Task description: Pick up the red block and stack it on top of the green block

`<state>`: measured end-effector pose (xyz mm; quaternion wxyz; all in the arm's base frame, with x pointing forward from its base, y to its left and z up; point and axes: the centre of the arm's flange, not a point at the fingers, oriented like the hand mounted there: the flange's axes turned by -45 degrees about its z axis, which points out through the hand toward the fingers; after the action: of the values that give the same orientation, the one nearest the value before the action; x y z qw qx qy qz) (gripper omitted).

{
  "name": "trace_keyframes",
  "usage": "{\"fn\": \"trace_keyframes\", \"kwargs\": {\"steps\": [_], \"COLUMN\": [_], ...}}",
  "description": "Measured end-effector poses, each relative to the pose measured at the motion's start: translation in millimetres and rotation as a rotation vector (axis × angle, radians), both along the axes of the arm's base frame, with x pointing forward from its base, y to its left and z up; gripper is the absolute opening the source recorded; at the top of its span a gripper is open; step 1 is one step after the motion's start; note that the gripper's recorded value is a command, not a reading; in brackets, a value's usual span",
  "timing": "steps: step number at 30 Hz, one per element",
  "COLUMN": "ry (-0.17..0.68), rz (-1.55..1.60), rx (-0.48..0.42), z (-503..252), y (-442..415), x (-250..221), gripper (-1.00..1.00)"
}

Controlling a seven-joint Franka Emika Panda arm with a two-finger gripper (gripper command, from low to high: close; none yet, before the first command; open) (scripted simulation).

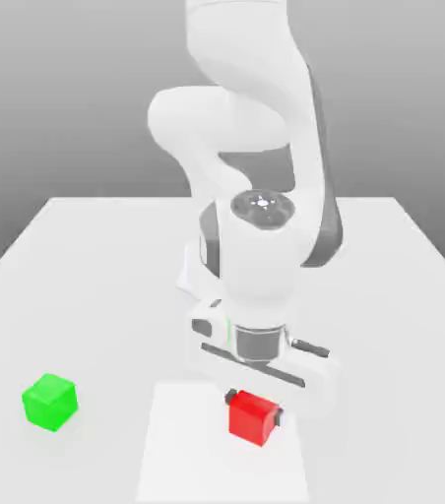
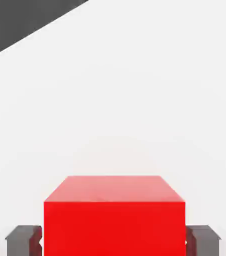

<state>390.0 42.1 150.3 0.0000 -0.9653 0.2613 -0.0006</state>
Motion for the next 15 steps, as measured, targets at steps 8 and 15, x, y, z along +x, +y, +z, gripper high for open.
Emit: {"fn": "trace_keyframes", "kwargs": {"steps": [8,15], "ry": [-0.001,-0.002], "rz": [0.0,-0.467], "rx": [-0.001,-0.001], "z": [41,73], "y": [0,-125], "x": [1,7], "gripper": [-1.0,-1.0]}}
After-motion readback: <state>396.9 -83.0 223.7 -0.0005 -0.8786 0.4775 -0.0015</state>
